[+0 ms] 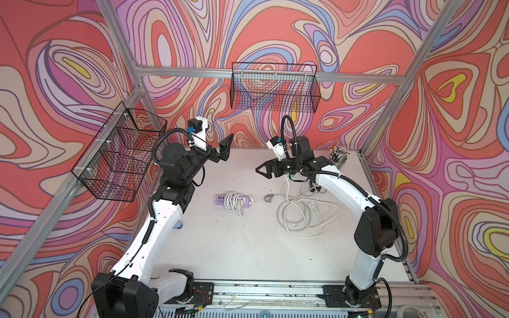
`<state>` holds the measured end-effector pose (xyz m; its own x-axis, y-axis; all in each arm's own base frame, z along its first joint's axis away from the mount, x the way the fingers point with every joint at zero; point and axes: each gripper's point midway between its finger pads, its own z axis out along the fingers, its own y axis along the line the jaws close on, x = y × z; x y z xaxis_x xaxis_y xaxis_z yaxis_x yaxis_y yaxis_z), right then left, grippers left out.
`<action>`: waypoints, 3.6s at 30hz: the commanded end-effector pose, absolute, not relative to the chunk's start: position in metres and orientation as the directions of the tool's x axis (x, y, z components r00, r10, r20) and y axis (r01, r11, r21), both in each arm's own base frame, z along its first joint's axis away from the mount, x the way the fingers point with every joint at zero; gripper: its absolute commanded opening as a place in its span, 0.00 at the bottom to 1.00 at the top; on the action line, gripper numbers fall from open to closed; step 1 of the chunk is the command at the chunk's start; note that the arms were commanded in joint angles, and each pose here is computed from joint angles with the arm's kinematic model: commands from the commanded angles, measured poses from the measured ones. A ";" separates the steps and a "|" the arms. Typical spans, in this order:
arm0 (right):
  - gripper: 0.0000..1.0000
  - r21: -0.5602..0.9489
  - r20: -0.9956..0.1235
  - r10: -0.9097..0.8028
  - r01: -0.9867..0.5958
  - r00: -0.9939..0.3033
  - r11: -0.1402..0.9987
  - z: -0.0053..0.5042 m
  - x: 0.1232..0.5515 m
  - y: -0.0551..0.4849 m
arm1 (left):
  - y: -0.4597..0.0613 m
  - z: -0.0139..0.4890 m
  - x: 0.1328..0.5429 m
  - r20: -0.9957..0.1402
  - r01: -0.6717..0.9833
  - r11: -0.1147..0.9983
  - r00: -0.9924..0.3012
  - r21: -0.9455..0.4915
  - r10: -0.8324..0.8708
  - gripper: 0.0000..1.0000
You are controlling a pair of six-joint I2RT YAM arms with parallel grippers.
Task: Unwrap the cord wrapped around the power strip
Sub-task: Pick up the power strip from the center of the board.
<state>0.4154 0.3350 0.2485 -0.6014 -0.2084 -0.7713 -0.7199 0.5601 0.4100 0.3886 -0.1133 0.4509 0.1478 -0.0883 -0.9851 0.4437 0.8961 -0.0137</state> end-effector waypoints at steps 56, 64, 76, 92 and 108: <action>0.80 0.741 -0.441 -0.208 -0.484 -0.873 0.465 0.053 0.367 0.432 | -0.104 0.463 0.379 -0.977 0.415 0.910 0.197 0.010 -0.079 1.00; 0.61 0.759 -0.428 -0.206 -0.474 -0.880 0.446 0.054 0.367 0.436 | -0.104 0.463 0.379 -0.978 0.414 0.910 0.195 0.011 -0.077 1.00; 0.64 0.770 -0.412 -0.236 -0.475 -0.880 0.426 0.052 0.368 0.443 | -0.105 0.463 0.379 -0.978 0.418 0.908 0.195 0.011 -0.078 1.00; 0.78 0.605 -0.401 -0.396 -0.563 -0.826 0.563 0.026 0.356 0.443 | -0.104 0.465 0.378 -0.976 0.420 0.908 0.203 0.013 -0.080 1.00; 0.43 0.554 -0.394 -0.431 -0.584 -0.811 0.593 0.028 0.347 0.441 | -0.103 0.467 0.376 -0.975 0.418 0.908 0.209 0.014 -0.081 1.00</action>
